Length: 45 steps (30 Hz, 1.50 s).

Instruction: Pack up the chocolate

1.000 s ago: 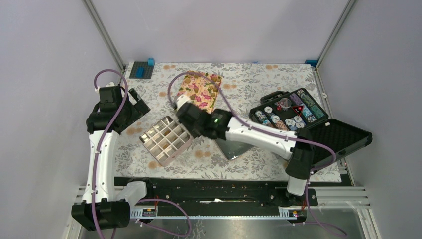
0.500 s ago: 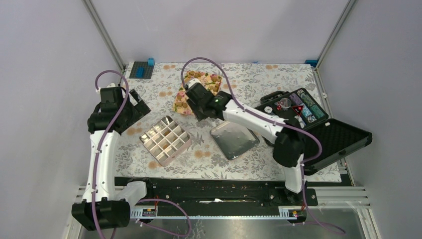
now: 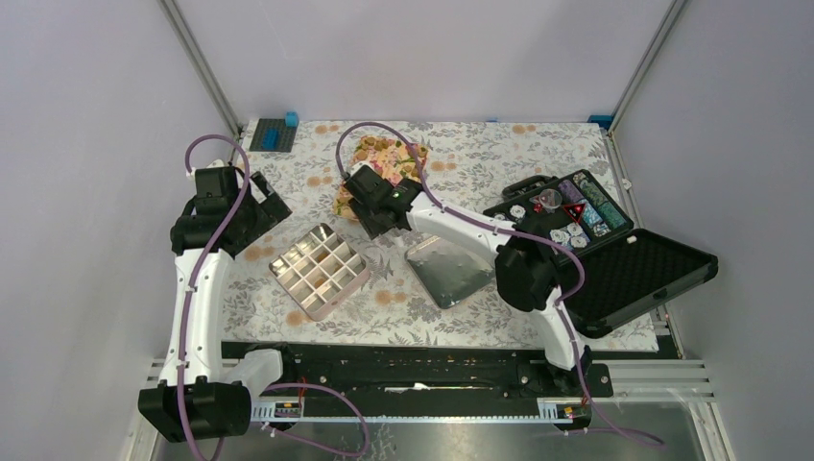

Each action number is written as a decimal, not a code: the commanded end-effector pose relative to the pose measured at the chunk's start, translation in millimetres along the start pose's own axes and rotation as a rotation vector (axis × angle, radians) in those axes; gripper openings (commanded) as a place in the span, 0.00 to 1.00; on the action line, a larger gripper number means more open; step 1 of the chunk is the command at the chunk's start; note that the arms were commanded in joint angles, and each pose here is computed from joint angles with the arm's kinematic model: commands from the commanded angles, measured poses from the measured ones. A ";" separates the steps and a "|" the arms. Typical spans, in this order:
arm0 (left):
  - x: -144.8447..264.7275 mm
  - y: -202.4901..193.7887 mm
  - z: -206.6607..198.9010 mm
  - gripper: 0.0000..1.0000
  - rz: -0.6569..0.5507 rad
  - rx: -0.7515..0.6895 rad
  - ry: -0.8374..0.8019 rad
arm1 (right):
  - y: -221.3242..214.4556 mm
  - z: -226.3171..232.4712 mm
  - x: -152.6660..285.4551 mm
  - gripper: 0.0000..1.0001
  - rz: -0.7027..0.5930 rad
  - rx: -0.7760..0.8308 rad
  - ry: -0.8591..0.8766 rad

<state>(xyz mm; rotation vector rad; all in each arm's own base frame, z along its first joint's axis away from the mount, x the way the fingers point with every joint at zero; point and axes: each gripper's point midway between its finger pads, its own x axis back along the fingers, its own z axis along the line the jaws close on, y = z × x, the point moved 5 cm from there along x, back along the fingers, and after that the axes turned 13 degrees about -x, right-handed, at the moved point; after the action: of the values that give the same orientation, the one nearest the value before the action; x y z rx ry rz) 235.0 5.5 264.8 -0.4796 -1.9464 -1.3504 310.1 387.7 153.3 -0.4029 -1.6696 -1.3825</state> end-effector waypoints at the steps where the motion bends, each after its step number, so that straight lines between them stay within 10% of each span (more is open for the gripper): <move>1: -0.8 6.5 -0.1 0.99 -0.035 -0.007 -0.009 | 24.3 3.3 -1.6 0.52 -0.066 -0.025 0.015; 45: 3.2 5.9 -1.1 0.99 -0.045 -0.014 -0.023 | 37.5 -18.1 70.1 0.26 -0.158 -0.050 0.020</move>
<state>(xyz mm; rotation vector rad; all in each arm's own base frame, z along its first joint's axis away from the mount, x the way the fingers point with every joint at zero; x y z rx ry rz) 235.0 4.8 264.7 -0.4919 -1.9469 -1.3570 308.4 374.9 173.6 -0.4001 -1.6900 -1.4064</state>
